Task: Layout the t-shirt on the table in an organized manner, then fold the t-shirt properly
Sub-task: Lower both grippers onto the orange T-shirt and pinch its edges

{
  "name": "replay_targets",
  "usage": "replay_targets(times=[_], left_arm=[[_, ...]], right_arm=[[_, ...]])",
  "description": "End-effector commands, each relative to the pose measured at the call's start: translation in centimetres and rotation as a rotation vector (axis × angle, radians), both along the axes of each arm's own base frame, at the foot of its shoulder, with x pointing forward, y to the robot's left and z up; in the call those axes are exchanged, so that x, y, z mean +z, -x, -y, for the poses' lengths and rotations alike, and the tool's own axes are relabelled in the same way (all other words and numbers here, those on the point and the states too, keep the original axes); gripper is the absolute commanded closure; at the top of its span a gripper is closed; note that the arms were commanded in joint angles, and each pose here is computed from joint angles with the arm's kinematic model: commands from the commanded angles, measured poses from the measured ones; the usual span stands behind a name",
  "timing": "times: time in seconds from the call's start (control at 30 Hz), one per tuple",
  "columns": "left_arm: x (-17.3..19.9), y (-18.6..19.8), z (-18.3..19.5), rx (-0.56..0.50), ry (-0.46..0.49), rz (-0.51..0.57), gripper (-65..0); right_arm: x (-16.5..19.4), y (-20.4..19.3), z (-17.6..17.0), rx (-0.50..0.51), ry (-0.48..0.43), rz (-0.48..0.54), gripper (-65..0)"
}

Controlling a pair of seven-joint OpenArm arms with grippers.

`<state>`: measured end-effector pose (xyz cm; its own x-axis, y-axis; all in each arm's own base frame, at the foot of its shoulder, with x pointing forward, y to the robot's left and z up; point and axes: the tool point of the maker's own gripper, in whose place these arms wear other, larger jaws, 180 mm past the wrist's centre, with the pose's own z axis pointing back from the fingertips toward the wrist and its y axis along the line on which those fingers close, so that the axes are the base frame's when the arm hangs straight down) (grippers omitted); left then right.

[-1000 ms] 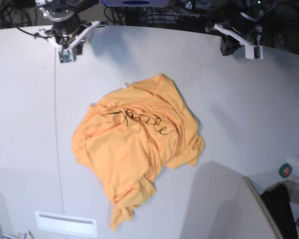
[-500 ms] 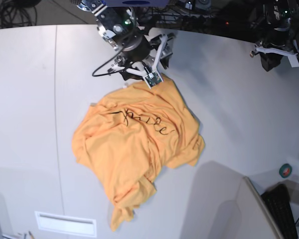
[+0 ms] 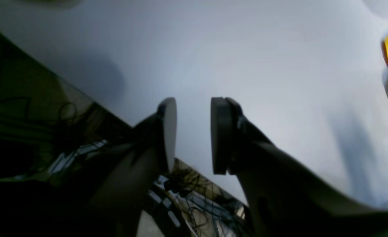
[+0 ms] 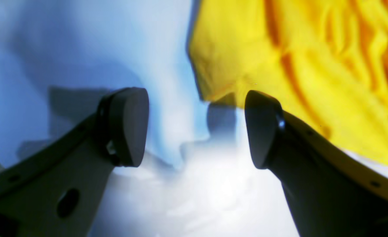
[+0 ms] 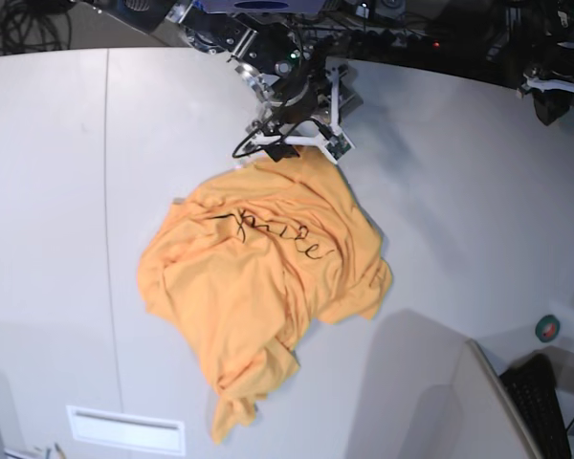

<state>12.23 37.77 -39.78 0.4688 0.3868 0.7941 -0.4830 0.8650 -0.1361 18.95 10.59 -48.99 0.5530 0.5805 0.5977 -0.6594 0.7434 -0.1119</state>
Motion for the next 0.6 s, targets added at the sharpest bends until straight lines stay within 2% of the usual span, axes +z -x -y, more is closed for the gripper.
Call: replay_targets(times=[0.0,0.23,0.3,0.43,0.47,0.57], left_arm=[[1.1,-0.5,-0.5,-0.009,-0.025,0.034,-17.6],[1.2,-1.3,-0.4,-0.022,-0.047,0.035,-17.6],[1.0,-1.1,-0.5,-0.044,-0.089,0.000,-17.6],[-0.6,-1.9,1.6,-0.149,-0.136,-0.075,-17.6],[-0.8,-2.1,2.2,-0.169,-0.135,-0.081,-17.6],[-1.4,-2.7,3.6,-0.199,-0.113,-0.080,-17.6]], right_arm=[[1.5,-1.2,-1.4,0.008,-0.040,0.054,-43.2],[0.2,-1.5,-1.5,0.023,-0.031,0.080,-42.3],[-0.4,-1.3,-1.3,0.027,-0.020,0.076,-33.9],[-1.1,-1.6,-0.7,0.027,0.001,0.074,-2.4],[-0.9,-1.6,-0.8,0.025,-0.002,0.076,0.0],[-1.2,-1.7,0.2,0.025,0.010,0.080,0.0]])
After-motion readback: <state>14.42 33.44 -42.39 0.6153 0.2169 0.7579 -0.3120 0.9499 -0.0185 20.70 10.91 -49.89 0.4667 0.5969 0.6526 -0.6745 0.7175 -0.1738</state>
